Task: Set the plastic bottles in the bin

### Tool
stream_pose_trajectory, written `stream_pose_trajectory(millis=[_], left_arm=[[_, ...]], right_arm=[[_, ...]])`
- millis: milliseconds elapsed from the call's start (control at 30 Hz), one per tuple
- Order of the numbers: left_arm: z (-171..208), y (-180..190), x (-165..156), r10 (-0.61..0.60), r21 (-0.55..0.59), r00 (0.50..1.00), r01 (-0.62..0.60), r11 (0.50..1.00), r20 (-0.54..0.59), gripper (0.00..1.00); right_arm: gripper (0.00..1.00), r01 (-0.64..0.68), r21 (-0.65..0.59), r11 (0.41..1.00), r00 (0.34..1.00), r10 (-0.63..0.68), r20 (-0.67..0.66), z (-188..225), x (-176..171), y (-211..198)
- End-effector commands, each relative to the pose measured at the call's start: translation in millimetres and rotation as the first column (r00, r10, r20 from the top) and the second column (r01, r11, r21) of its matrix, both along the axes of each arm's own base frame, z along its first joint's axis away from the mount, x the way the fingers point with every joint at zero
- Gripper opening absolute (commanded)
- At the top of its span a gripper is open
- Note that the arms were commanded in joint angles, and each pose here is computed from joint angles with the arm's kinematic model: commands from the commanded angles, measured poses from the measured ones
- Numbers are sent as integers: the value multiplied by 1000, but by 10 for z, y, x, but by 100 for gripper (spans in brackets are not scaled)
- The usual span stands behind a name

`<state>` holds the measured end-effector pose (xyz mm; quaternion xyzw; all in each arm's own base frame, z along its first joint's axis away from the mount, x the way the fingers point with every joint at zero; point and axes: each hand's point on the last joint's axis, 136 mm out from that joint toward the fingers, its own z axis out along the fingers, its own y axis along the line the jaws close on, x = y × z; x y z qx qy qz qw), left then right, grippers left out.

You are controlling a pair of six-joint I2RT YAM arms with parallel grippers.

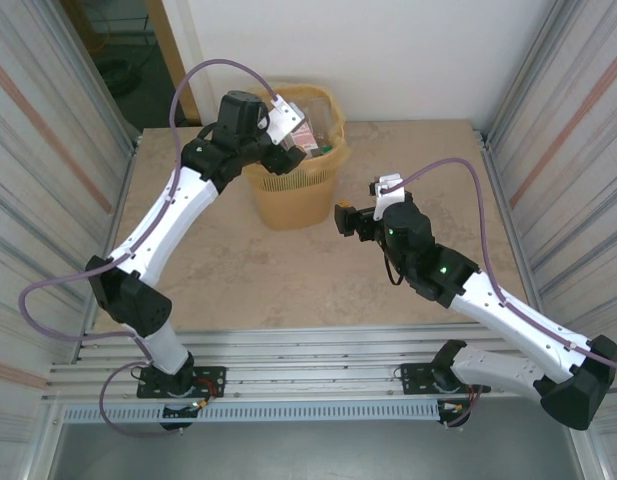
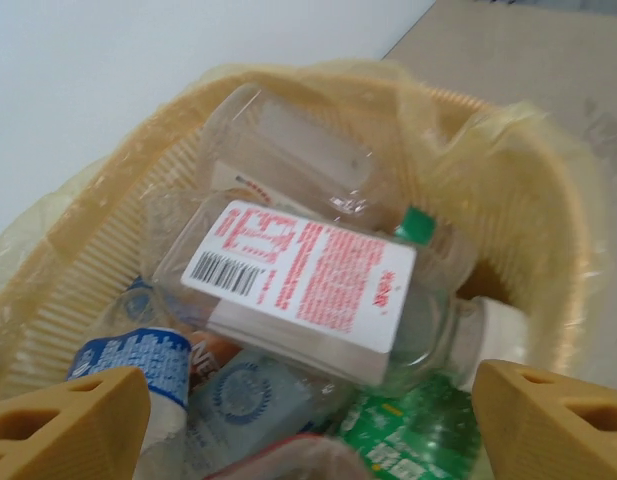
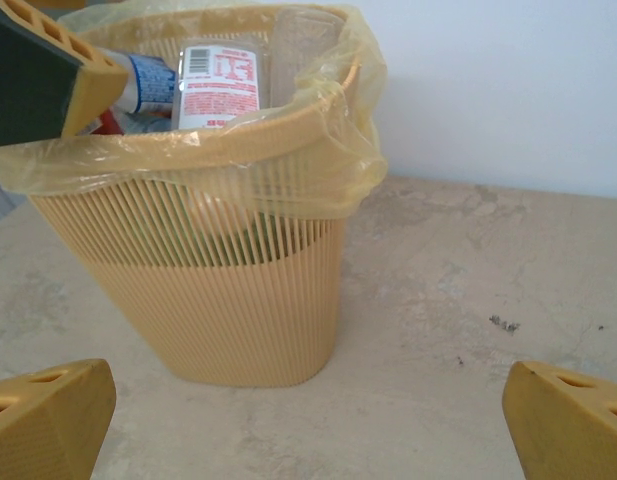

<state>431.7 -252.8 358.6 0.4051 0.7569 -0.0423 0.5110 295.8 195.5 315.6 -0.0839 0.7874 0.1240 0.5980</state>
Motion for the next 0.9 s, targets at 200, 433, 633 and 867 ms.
stream_pose_trajectory(millis=[200, 433, 633, 867], left_arm=[[400, 23, -111, 16, -216, 1000, -20, 976, -22, 50], [293, 311, -17, 200, -252, 979, -205, 946, -47, 44], [118, 337, -18, 220, -274, 970, -240, 931, -101, 27], [-171, 88, 31, 132, -322, 970, -194, 927, -205, 23]], right_arm=[[98, 25, 22, 999, 1000, -25, -19, -60, 0, -58], [98, 29, 18, 999, 999, -29, -22, -70, -7, -77], [98, 29, 20, 999, 999, -28, -25, -86, 17, -57], [98, 30, 7, 1000, 999, -30, -34, -93, 39, -38]])
